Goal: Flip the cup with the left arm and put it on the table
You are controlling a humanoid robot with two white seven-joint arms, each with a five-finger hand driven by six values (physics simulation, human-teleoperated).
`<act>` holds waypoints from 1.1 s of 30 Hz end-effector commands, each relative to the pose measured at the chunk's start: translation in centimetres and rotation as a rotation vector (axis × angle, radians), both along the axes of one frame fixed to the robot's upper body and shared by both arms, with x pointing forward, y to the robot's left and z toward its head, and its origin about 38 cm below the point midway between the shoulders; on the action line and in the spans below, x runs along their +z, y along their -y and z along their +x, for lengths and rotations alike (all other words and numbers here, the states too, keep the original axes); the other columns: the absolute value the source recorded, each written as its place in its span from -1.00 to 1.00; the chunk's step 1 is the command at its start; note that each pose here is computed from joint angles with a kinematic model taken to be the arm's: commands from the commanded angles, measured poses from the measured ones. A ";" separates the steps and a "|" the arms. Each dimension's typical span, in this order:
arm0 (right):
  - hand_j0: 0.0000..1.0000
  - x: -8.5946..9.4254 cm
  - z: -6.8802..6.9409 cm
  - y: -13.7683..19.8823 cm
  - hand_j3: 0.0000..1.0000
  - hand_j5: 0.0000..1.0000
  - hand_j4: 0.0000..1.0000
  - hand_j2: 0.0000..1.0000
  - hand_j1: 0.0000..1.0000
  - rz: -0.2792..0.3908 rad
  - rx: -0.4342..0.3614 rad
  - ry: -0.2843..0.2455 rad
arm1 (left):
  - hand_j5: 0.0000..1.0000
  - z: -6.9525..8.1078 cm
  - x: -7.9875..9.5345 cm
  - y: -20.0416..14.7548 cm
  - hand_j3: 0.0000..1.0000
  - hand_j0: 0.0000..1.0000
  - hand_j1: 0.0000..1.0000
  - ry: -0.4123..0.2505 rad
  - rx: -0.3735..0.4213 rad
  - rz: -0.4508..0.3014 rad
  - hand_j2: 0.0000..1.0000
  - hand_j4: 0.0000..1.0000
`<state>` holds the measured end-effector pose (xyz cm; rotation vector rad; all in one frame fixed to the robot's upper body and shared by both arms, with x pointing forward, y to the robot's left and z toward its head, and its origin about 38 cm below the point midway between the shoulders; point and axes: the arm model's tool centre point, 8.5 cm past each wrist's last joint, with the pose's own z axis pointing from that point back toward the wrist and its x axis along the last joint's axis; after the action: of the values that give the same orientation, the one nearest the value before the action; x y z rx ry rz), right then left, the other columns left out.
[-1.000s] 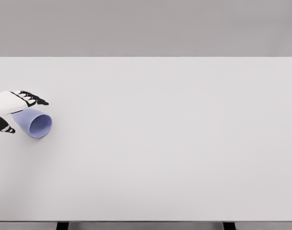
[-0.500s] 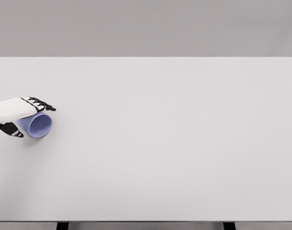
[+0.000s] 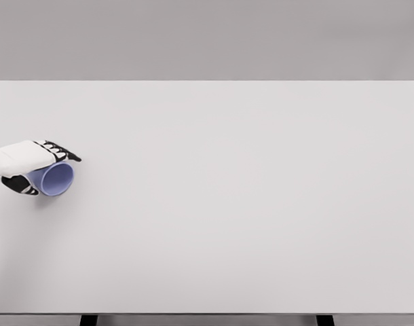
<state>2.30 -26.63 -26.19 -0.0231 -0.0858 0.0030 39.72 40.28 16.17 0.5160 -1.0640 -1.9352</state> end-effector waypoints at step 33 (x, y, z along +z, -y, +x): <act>1.00 0.0 0.0 0.0 1.00 1.00 1.00 1.00 1.00 0.000 -0.001 0.000 | -0.32 1.7 5.3 3.7 -0.32 -0.32 -0.32 -0.227 0.070 -0.980 -0.32 -0.32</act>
<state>2.30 -26.63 -26.19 -0.0232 -0.0859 0.0024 41.37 36.96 21.77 -0.1220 -1.6044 -1.2482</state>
